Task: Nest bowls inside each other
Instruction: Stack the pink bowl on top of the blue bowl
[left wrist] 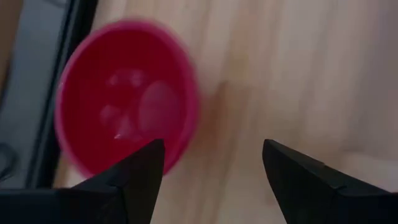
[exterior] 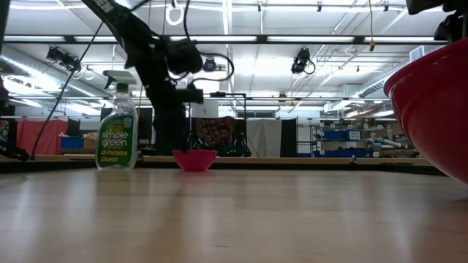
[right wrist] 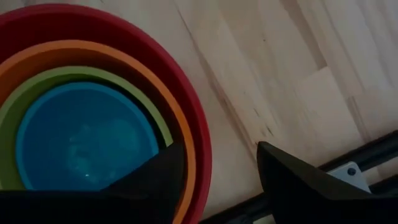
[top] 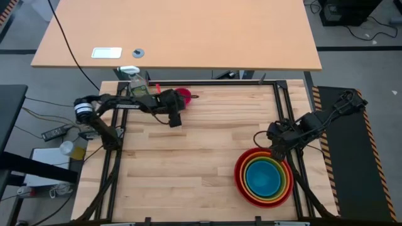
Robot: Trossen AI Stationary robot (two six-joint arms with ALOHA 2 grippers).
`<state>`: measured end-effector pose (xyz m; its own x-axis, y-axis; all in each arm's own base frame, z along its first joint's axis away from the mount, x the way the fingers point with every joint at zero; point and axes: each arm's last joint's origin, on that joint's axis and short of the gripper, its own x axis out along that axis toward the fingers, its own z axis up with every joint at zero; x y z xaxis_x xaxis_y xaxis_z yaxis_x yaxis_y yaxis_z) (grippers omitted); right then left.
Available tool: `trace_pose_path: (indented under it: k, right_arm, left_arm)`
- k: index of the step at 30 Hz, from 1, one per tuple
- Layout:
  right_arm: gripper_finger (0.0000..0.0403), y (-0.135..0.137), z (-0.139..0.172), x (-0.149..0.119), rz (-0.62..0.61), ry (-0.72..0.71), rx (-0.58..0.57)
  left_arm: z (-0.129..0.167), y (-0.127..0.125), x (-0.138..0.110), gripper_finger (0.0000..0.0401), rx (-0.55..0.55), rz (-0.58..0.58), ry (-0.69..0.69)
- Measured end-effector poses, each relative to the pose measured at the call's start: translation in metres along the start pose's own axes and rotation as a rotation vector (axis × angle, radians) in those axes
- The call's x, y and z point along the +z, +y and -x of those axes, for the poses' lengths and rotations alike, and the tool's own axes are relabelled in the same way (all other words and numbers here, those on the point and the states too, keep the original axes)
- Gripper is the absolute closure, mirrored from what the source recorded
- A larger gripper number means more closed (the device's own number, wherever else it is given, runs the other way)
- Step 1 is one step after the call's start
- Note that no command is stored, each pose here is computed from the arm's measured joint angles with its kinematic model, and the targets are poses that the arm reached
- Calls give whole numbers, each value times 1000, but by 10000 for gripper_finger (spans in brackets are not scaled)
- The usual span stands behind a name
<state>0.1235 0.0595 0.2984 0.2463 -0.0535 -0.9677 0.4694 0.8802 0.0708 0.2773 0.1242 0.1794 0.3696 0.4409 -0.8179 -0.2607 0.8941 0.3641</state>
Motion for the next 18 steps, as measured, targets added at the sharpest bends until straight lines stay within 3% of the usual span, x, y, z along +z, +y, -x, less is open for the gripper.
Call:
trace_pose_path:
  k: [4,9,13,18]
  right_arm:
    - [193,1,0,0,-5,6,13]
    - [193,2,0,1,-7,-4,23]
    - [193,3,0,3,-10,-30,24]
    - [193,3,0,4,-15,-61,14]
  left_arm:
    - [-16,-2,0,127,87,-80,55]
    - [-29,-1,2,157,82,-153,90]
    - [-42,1,2,220,47,-153,112]
    - [-44,-5,7,330,-14,-201,111]
